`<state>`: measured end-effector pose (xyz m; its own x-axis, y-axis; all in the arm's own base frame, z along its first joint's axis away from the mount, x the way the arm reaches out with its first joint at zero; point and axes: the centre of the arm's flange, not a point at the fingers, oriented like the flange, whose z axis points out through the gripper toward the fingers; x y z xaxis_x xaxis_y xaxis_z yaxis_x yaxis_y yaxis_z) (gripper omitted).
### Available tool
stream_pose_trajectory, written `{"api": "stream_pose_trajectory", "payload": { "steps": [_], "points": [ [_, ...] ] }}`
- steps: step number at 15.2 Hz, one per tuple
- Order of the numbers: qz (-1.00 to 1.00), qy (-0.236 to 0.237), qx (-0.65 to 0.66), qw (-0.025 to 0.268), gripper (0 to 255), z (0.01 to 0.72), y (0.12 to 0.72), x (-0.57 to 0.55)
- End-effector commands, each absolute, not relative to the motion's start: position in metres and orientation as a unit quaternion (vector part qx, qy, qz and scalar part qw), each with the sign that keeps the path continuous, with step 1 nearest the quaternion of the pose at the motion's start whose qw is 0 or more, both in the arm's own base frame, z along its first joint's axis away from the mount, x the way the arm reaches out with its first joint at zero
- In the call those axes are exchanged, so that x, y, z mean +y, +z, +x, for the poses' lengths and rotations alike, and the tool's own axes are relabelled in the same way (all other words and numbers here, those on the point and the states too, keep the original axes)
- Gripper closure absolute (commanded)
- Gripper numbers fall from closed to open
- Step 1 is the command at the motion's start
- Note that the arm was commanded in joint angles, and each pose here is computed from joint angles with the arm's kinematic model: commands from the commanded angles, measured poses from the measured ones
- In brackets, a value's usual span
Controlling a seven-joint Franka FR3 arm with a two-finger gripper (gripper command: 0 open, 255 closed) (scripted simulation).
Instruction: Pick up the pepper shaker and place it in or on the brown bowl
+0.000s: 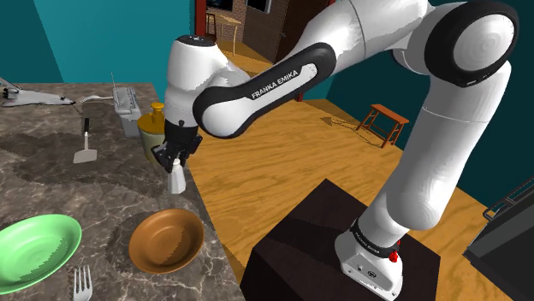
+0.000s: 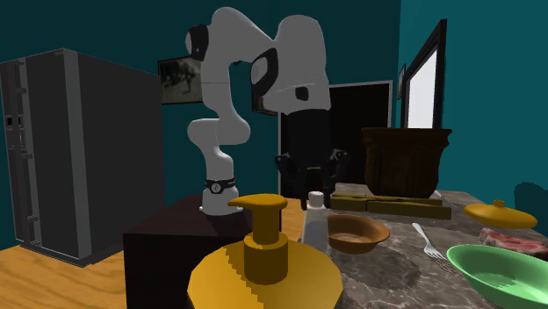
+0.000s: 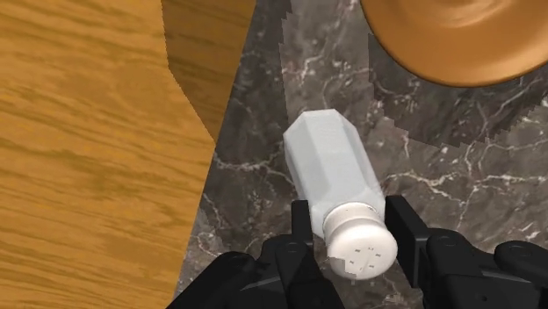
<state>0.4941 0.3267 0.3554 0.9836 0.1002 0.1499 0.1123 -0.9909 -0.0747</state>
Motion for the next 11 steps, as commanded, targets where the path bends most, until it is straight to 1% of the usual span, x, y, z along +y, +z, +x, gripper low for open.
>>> {"api": "stream_pose_trajectory", "payload": {
  "steps": [1,11],
  "points": [
    [-0.995,-0.073,-0.053,0.041,255,0.495,0.366,0.326],
    [-0.995,-0.073,-0.053,0.041,255,0.495,0.419,0.326]
  ]
}}
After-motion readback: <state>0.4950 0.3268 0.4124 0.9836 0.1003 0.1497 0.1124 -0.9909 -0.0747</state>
